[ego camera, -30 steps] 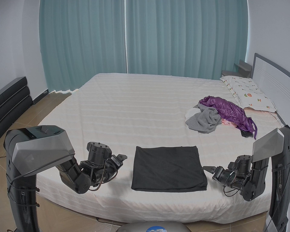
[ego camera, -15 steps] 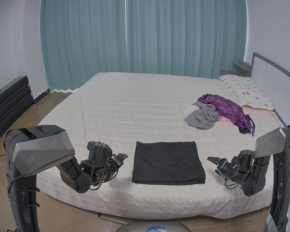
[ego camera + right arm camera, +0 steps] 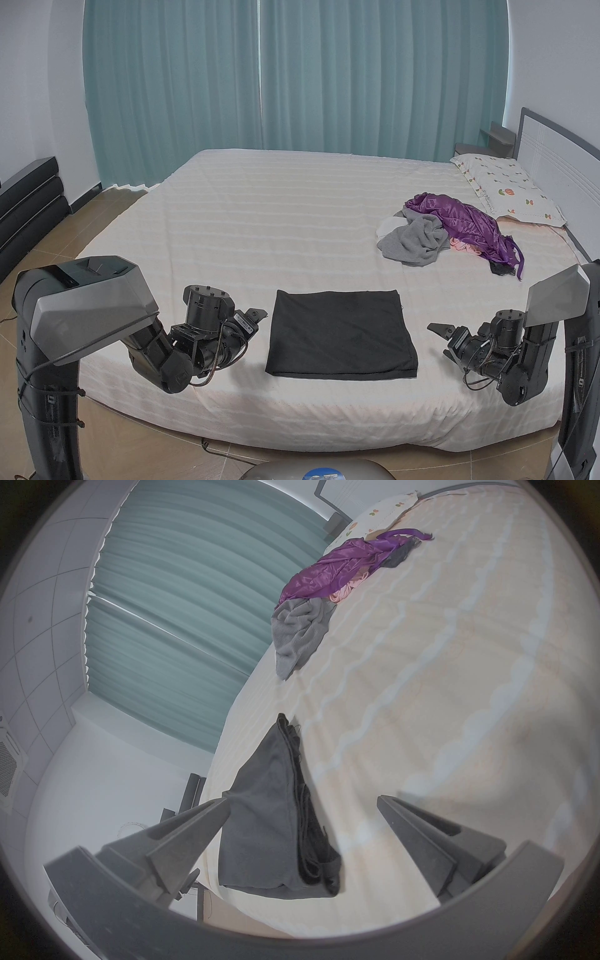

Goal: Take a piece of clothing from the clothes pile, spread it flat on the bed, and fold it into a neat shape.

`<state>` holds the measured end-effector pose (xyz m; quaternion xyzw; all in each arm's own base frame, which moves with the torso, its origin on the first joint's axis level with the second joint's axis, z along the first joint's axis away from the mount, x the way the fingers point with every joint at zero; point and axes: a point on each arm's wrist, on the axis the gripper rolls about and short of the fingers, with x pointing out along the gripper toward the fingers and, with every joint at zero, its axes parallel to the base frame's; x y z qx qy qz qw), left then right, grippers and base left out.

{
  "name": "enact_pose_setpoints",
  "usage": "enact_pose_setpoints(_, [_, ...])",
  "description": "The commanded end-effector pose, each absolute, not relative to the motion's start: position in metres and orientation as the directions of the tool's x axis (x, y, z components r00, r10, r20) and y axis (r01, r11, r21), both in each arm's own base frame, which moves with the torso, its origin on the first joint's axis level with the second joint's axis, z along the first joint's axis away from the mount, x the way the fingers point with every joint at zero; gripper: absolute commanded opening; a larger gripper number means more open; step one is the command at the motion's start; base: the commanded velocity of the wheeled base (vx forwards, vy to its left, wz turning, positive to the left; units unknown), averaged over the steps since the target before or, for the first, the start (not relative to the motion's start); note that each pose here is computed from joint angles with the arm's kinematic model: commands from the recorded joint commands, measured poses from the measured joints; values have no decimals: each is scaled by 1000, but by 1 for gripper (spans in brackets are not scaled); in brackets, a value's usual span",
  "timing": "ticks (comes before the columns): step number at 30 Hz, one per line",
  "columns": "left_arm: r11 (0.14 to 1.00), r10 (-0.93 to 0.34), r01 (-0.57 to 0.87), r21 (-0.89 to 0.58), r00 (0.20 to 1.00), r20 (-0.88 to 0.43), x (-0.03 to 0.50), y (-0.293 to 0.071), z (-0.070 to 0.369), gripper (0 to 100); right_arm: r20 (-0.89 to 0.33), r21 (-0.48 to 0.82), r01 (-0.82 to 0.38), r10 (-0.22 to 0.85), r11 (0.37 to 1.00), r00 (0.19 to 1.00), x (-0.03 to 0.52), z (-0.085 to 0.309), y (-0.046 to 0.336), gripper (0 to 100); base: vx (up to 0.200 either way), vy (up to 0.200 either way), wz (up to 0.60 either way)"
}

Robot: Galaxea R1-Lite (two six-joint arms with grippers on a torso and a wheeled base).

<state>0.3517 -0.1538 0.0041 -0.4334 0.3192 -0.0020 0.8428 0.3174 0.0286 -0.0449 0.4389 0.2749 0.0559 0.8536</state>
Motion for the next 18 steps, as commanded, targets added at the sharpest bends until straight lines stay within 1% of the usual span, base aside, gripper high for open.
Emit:
enact_pose_setpoints(1, [622, -274, -276, -733, 800, -534, 357, -153, 1, 100, -409, 782, 135, 339, 608, 847, 318, -45, 29, 100, 0, -200, 0])
enact_pose_setpoints(3, [620, -269, -276, -734, 804, -530, 361, -151, 1, 100, -410, 782, 135, 339, 609, 847, 318, -45, 30, 100, 0, -200, 0])
enact_pose_setpoints(6, [616, -263, -273, -739, 813, -520, 366, -149, 2, 100, -412, 781, 136, 340, 609, 845, 318, -45, 30, 100, 0, 0, 0])
enact_pose_setpoints(9, [650, -248, -252, -717, 822, -513, 379, -144, -2, 100, -414, 779, 137, 338, 612, 845, 318, -46, 31, 100, 0, 0, 0])
enact_pose_setpoints(10, [706, -238, -229, -671, 815, -529, 384, -143, -14, 100, -416, 778, 138, 338, 612, 844, 318, -46, 31, 100, 0, 0, 0])
enact_pose_setpoints(13, [777, -229, -187, -602, 805, -547, 390, -143, -31, 100, -420, 777, 140, 339, 614, 842, 317, -47, 32, 100, 0, 0, 0])
enact_pose_setpoints(18, [819, -228, -147, -554, 803, -551, 400, -146, -43, 100, -421, 775, 139, 340, 616, 841, 317, -48, 33, 100, 0, 0, 0])
